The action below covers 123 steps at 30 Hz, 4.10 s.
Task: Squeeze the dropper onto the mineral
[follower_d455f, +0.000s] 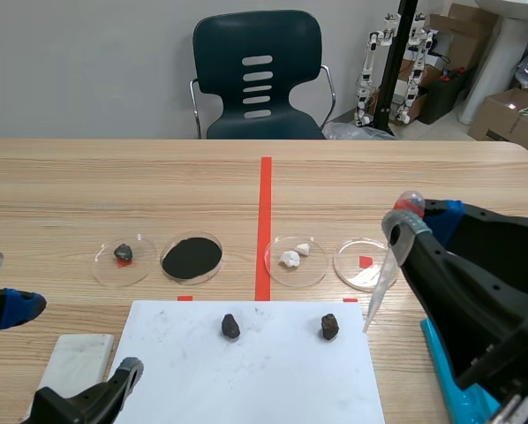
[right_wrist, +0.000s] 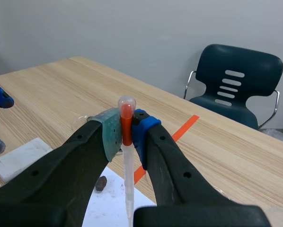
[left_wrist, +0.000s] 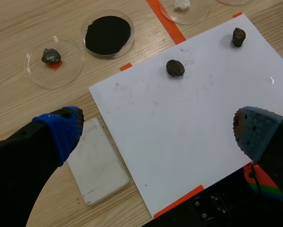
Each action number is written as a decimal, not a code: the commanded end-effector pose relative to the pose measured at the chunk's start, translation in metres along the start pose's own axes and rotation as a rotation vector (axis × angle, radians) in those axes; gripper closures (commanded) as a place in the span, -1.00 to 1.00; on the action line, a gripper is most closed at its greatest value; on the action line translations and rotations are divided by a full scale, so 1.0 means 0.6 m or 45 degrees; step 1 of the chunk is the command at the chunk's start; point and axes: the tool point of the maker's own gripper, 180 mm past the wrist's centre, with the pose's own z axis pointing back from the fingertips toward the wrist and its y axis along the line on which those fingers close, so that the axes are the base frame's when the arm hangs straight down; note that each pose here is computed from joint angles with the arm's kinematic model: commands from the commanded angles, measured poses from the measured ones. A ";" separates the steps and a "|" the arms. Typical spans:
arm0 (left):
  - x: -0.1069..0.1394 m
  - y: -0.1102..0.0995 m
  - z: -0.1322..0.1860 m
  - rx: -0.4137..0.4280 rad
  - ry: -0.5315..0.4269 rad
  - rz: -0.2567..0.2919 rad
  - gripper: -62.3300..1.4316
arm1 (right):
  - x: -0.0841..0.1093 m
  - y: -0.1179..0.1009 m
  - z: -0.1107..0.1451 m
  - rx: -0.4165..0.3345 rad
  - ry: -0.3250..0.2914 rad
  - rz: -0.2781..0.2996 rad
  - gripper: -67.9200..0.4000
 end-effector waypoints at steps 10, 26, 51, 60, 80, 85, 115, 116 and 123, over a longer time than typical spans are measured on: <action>0.008 -0.006 0.001 -0.009 -0.030 0.015 -1.00 | -0.002 -0.054 -0.038 -0.040 -0.103 0.092 0.80; 0.008 -0.006 0.001 -0.009 -0.030 0.015 -1.00 | -0.052 -0.143 -0.142 -0.070 -0.191 0.104 0.80; 0.008 -0.006 0.001 -0.009 -0.030 0.015 -1.00 | -0.140 -0.133 -0.259 -0.017 -0.138 0.046 0.80; 0.008 -0.006 0.001 -0.009 -0.030 0.015 -1.00 | -0.163 -0.132 -0.265 -0.073 -0.137 0.041 0.80; 0.008 -0.006 0.001 -0.009 -0.030 0.015 -1.00 | -0.175 -0.116 -0.266 -0.036 -0.138 0.017 0.80; 0.008 -0.006 0.001 -0.009 -0.030 0.015 -1.00 | -0.175 -0.116 -0.266 -0.036 -0.138 0.017 0.80; 0.008 -0.006 0.001 -0.009 -0.030 0.015 -1.00 | -0.176 -0.116 -0.266 -0.036 -0.137 0.018 0.95; 0.008 -0.006 0.001 -0.009 -0.030 0.015 -1.00 | -0.176 -0.116 -0.266 -0.036 -0.137 0.018 0.95; 0.008 -0.006 0.001 -0.009 -0.030 0.015 -1.00 | -0.176 -0.117 -0.265 -0.036 -0.136 0.019 0.95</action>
